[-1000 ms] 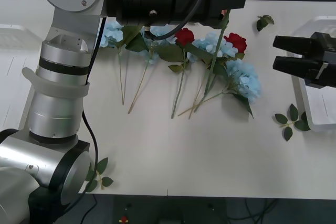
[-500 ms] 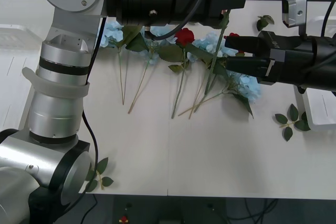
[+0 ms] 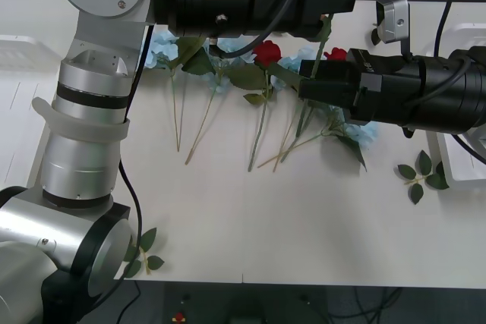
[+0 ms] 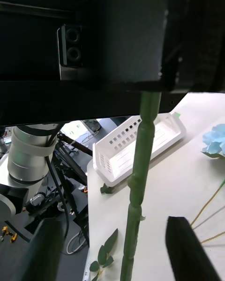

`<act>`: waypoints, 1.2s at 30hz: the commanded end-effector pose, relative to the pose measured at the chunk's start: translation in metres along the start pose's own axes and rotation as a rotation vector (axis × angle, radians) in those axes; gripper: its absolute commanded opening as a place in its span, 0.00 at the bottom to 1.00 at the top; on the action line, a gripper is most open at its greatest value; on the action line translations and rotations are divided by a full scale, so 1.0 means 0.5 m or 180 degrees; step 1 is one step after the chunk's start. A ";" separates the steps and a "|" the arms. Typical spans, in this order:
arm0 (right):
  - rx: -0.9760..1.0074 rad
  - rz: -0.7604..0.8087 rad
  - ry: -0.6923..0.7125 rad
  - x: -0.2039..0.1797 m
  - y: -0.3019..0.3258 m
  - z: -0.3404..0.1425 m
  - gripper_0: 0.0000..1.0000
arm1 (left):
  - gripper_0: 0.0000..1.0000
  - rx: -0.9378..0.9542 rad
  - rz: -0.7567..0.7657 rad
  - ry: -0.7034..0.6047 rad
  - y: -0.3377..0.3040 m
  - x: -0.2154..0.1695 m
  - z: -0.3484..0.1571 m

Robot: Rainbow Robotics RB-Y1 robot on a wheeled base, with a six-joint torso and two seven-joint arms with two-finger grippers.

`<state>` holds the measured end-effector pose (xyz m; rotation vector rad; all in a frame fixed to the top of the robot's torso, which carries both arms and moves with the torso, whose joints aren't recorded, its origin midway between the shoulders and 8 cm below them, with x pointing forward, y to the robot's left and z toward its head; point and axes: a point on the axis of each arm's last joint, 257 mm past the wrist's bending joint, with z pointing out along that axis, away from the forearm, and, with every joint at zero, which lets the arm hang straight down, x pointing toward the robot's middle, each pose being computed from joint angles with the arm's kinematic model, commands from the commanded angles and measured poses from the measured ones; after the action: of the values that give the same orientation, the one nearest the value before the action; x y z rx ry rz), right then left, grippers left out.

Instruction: Place the red flowers into the right box and the blue flowers into the left box. If a person shows an open palm, hand one flower to the person first, then continue sorting.

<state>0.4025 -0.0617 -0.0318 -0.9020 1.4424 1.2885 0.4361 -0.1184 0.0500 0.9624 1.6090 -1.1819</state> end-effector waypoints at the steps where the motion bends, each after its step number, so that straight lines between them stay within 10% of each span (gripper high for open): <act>1: -0.0121 -0.0072 -0.0085 -0.034 0.020 0.022 0.00 | 0.00 0.0110 0.0347 -0.0112 -0.042 -0.025 0.006; 16: -0.0139 -0.0093 -0.0080 -0.033 0.023 0.022 0.00 | 0.01 0.0110 0.0347 -0.0112 -0.042 -0.025 0.006; 17: -0.0134 -0.0088 -0.0087 -0.034 0.022 0.022 0.00 | 0.11 0.0110 0.0347 -0.0112 -0.042 -0.025 0.006; 18: -0.0138 -0.0088 -0.0084 -0.033 0.023 0.022 0.00 | 0.57 0.0110 0.0347 -0.0112 -0.042 -0.025 0.006; 19: -0.0140 -0.0085 -0.0087 -0.034 0.023 0.022 0.00 | 0.81 0.0110 0.0347 -0.0112 -0.042 -0.025 0.006; 22: -0.0147 -0.0077 -0.0097 -0.035 0.024 0.022 0.00 | 0.99 0.0110 0.0347 -0.0112 -0.042 -0.025 0.006; 36: -0.0053 -0.0097 -0.0131 -0.064 0.011 -0.008 0.00 | 1.00 0.0110 0.0347 -0.0112 -0.042 -0.025 0.006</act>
<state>0.4042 -0.0637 -0.0236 -0.8769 1.4290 1.3157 0.4347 -0.1190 0.0507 0.9642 1.6061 -1.1889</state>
